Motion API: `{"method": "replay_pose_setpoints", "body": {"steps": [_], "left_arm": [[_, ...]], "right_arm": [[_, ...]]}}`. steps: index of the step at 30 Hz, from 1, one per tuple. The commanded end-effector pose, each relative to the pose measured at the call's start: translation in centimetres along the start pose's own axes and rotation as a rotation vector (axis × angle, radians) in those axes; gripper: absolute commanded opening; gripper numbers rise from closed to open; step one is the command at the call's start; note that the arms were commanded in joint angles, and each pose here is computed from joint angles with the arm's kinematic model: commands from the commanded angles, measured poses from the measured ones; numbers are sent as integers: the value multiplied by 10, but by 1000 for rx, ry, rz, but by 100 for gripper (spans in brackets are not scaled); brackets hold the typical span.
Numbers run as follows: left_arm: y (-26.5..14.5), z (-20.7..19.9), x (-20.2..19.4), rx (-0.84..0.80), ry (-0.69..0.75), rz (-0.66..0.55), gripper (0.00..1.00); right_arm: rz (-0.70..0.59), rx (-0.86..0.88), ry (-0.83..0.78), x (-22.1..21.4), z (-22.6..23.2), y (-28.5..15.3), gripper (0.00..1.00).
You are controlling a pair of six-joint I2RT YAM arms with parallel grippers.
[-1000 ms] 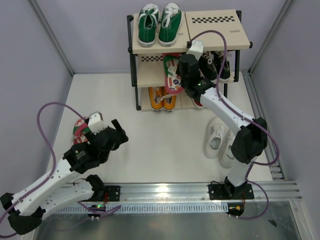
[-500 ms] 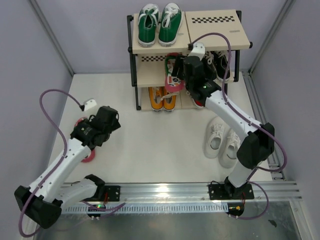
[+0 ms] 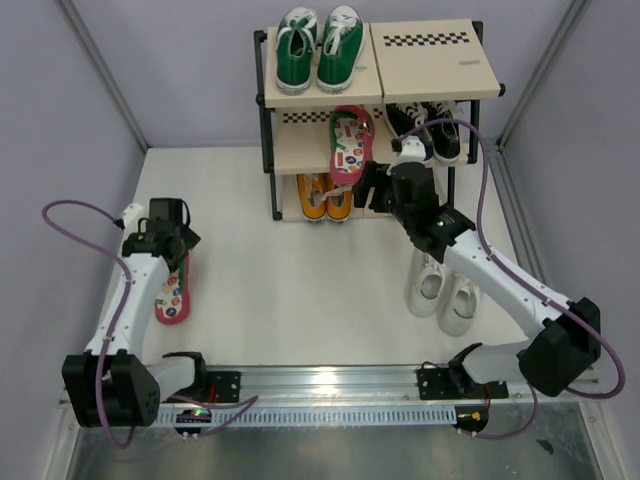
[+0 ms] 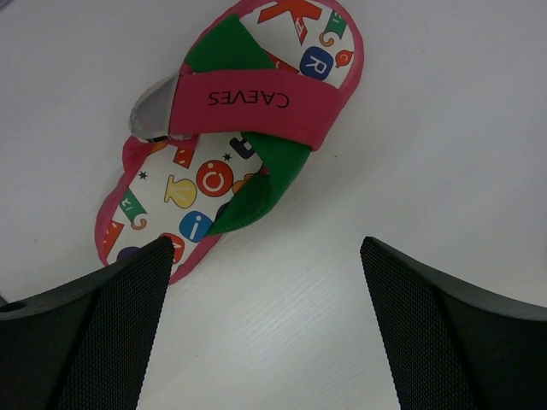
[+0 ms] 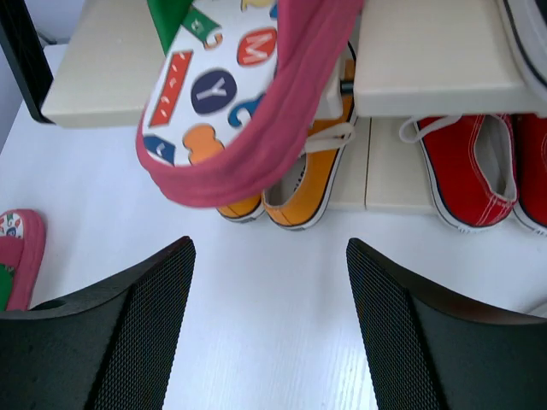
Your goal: Place and organize the shoes onto the shoe shelf
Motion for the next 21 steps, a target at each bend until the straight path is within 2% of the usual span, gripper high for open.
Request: {"method": "replay_pose_setpoints", "body": {"steps": [1, 6, 13, 16, 21], "left_arm": [[23, -12, 1, -37, -109, -12, 92], [44, -11, -3, -14, -126, -45, 86], [65, -22, -15, -57, -146, -19, 83], [73, -27, -15, -71, -150, -34, 73], [86, -30, -14, -44, -131, -41, 72]], "right_arm": [[0, 80, 53, -3, 7, -25, 76], [6, 89, 69, -9, -1, -49, 76], [37, 51, 54, -29, -18, -59, 77], [50, 44, 46, -32, -20, -60, 77], [57, 26, 36, -34, -25, -60, 77]]}}
Point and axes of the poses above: each gripper's point midway between its finger pads, its own y axis out along the fingers, its own z axis along the line the jaws close on, x = y × z, the point moved 1 cm from there along -y, back along the fingers, and after that the axes turned 3 degrees about y, right-handed, at the moved point
